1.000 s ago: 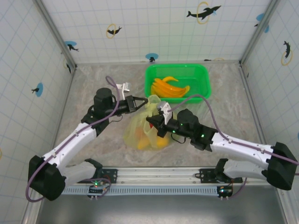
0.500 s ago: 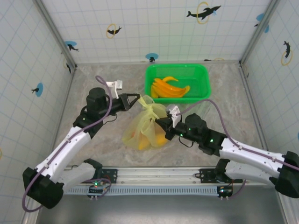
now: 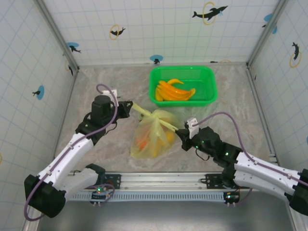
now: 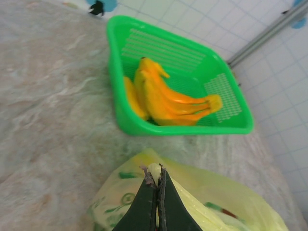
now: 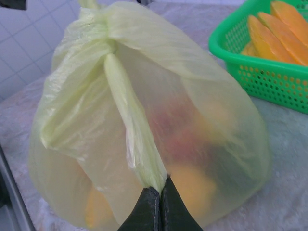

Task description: Place the fake fruits into the plastic bag and tie a complex knot

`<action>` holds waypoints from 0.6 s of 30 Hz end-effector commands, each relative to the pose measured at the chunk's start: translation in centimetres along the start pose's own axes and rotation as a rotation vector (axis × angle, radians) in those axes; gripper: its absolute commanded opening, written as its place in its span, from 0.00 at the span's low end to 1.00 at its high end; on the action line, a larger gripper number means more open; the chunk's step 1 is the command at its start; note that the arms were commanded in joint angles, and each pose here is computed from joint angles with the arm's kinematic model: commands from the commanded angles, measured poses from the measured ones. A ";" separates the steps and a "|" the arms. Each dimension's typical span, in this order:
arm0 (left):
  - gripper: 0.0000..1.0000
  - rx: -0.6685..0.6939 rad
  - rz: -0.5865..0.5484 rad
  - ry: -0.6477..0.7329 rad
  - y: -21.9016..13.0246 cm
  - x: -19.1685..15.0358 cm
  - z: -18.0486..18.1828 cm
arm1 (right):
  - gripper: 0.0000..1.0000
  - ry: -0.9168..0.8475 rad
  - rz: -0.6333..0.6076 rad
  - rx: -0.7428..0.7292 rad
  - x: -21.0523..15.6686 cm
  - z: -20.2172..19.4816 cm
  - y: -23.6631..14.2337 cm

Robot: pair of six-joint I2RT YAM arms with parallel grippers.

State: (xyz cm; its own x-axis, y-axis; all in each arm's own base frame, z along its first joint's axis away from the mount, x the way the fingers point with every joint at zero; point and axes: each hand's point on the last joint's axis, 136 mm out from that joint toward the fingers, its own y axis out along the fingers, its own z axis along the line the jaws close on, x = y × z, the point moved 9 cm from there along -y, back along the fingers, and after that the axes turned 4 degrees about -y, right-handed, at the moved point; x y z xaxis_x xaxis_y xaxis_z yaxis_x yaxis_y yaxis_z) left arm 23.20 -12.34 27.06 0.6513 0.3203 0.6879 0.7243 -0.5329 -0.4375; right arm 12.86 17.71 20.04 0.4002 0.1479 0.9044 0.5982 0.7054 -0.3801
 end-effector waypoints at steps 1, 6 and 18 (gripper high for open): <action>0.00 0.223 -0.152 0.008 -1.0 1.4 3.0 | 0.00 0.091 0.065 -0.147 -2.9 -2.3 -0.5; 0.00 0.320 -0.185 -0.020 -1.5 0.6 5.1 | 0.00 0.162 0.043 -0.230 -4.3 -3.8 -1.2; 0.00 0.514 -0.176 -0.054 -2.3 -3.2 9.5 | 0.00 0.317 0.038 -0.387 -7.4 -6.2 -2.2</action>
State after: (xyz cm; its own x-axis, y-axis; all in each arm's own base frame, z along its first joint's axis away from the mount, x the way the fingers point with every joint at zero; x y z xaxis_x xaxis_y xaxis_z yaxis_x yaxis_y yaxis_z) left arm 21.02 -8.38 20.95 0.6425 0.3579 0.6776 0.7659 -0.3271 -0.5535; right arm 12.57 13.46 15.90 0.5428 -0.0707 0.8369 0.6933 0.6001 -0.3990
